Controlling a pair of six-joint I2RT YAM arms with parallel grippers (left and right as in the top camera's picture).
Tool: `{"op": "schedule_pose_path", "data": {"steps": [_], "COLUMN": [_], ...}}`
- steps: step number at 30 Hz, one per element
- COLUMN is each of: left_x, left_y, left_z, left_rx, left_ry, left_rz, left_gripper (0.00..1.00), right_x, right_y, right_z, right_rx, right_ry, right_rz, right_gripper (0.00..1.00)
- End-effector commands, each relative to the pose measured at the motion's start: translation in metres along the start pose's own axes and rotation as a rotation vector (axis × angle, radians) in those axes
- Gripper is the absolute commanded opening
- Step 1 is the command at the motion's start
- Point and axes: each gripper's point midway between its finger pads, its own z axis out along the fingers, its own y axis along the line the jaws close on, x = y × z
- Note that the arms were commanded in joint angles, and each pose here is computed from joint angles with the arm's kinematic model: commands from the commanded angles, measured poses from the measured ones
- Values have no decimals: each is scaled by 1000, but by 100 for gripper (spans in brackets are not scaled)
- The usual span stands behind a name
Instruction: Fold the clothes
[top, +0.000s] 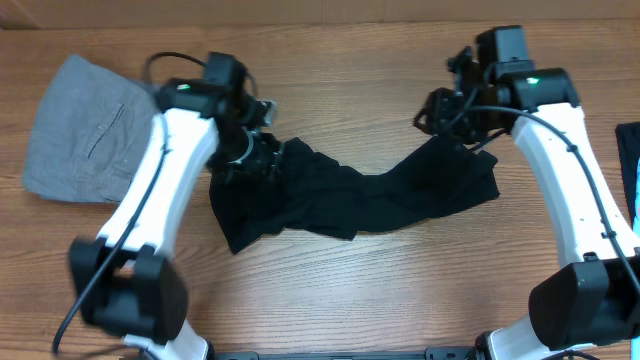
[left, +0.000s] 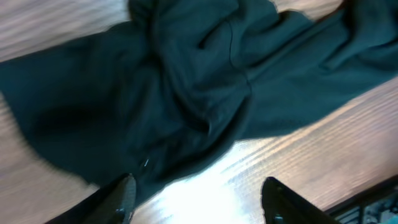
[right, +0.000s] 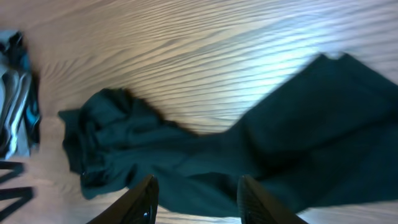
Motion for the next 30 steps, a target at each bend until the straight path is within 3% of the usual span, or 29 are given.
{"op": "schedule_pose_path", "data": {"steps": [1,4,11,20,30], "left_x": [-9,-13,-5,-14,-20], "left_y": [-9,-10,-4,-20,-6], "left_z": [31,57,93,91,12], "left_rx": [42,56,47,133,37], "left_ry": [46,82,176,146,30], "left_rz": [26,32,20,24,22], "left_gripper": [59,42,40,4,4], "right_x": [-8,-11,-13,-17,-50], "right_y": [-16,-27,-36,-44,-80], "right_z": [-12,-16,-19,-20,-29], "right_rx": [17,26,33,79,113], "right_ry": [-31,-40,-48,-66,-185], "right_rz": [39,67,90,89,150], "right_gripper": [45,45,46,50,50]}}
